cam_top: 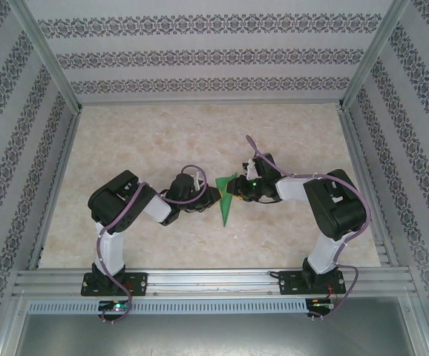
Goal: Fold a paper plane with a square sheet of paper (fold left side to right side)
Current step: Fold the wing for the fifth time at the center of the table.
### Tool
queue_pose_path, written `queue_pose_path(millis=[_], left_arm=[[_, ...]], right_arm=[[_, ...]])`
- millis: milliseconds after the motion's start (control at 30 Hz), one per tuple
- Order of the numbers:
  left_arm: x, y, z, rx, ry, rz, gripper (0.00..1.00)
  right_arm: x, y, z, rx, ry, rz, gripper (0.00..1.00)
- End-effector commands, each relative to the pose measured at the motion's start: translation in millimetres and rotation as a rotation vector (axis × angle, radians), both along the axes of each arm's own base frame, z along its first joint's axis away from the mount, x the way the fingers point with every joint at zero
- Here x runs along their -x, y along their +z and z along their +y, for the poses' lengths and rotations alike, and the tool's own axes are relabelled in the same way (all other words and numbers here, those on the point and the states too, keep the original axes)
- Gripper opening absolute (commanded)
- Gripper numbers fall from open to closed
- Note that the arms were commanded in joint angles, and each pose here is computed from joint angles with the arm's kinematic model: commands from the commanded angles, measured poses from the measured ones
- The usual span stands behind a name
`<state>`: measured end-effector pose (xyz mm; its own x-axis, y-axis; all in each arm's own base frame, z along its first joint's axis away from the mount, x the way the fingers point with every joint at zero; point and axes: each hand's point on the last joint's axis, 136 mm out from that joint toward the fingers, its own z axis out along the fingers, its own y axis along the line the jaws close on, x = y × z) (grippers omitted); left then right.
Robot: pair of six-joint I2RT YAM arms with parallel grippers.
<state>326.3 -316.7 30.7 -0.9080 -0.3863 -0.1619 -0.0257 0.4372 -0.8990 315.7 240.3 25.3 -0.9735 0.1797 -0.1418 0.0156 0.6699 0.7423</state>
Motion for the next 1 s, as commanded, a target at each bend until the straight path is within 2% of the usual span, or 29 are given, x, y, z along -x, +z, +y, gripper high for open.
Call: queue_pose_path(millis=[0, 967], left_arm=[[-7, -11, 9, -0.050, 0.017, -0.005, 0.08], [9, -14, 21, -0.111, 0.018, -0.006, 0.02]], right_arm=[[12, -36, -4, 0.112, 0.016, 0.038, 0.36], [11, -35, 0, 0.107, 0.030, 0.039, 0.36]])
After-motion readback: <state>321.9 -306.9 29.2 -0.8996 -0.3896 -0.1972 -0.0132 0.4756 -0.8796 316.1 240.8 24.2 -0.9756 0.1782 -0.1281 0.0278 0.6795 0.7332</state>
